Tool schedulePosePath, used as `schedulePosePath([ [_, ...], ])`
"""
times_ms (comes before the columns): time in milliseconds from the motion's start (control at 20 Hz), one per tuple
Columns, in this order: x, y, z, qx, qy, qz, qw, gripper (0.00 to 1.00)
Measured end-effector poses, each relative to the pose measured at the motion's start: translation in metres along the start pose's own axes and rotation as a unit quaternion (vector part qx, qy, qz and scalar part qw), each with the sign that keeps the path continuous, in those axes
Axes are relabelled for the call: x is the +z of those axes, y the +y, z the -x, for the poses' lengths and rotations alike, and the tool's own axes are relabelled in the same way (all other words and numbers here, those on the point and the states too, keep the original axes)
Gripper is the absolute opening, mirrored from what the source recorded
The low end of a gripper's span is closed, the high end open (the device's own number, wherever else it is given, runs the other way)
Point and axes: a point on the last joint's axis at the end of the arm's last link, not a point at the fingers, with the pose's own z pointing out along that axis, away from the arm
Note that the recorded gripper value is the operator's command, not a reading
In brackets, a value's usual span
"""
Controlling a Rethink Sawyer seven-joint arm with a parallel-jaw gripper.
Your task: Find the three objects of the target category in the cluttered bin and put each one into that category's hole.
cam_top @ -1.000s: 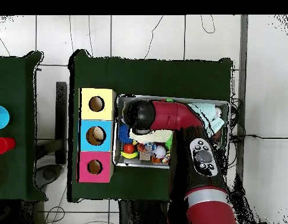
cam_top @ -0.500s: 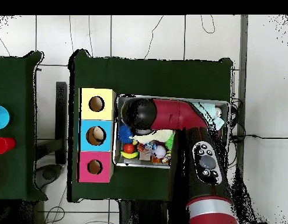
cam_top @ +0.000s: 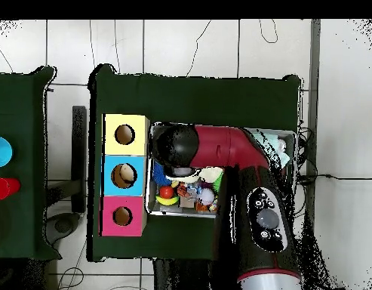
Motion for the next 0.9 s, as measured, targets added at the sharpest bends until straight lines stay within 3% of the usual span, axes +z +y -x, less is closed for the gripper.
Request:
schedulePosePath([
  [900,-0.053,0.027,-0.006,-0.016,-0.005,-0.021,0.9996,0.00],
])
